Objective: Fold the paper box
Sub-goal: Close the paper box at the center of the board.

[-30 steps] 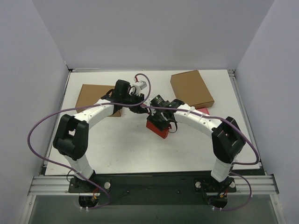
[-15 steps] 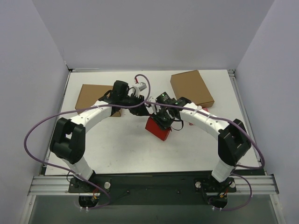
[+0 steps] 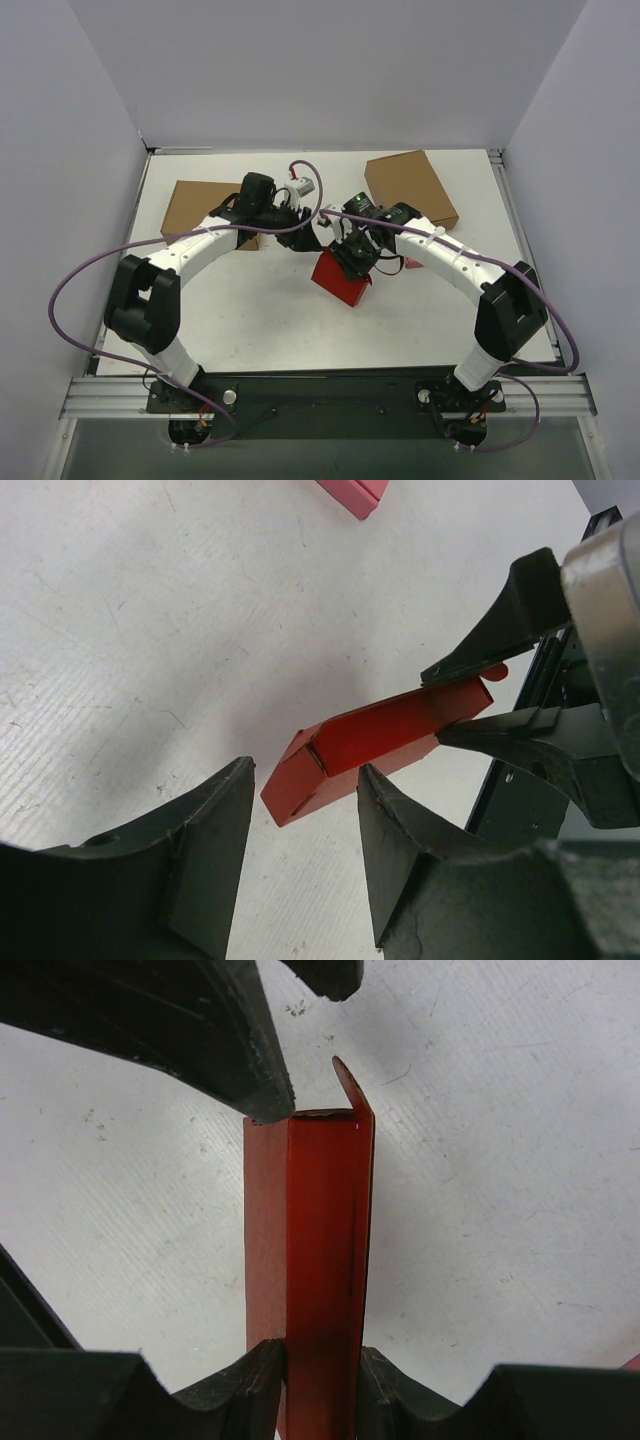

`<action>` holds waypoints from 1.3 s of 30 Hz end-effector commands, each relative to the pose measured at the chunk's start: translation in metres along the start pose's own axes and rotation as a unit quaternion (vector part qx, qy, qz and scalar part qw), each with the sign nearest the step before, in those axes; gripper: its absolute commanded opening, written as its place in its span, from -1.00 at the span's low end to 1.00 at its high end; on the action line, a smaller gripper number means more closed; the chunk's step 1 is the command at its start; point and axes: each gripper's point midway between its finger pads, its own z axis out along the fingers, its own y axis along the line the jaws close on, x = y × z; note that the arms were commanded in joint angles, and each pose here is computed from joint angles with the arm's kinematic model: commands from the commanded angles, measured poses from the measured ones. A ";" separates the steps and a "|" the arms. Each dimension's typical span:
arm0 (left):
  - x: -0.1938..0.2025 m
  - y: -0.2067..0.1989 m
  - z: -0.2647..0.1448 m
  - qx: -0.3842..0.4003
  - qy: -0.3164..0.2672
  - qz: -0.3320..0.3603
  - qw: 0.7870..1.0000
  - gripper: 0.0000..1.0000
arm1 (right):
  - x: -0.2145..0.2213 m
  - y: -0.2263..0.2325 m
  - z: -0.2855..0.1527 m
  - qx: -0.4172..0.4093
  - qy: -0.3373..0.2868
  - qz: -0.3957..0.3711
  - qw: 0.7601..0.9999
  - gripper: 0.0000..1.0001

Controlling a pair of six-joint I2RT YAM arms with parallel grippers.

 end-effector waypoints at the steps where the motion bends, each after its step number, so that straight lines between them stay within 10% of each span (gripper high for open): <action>1: -0.027 -0.014 -0.008 0.017 -0.042 0.060 0.997 0.10 | -0.009 0.013 -0.025 -0.027 -0.022 -0.007 0.999 -0.55; 13: -0.014 -0.042 -0.002 0.117 -0.020 0.057 0.991 -0.19 | -0.016 0.020 -0.039 -0.061 -0.035 0.011 0.997 -0.54; 39: -0.014 -0.027 0.004 0.044 -0.016 0.078 0.996 -0.28 | -0.015 0.019 -0.033 -0.067 -0.023 0.012 0.997 -0.53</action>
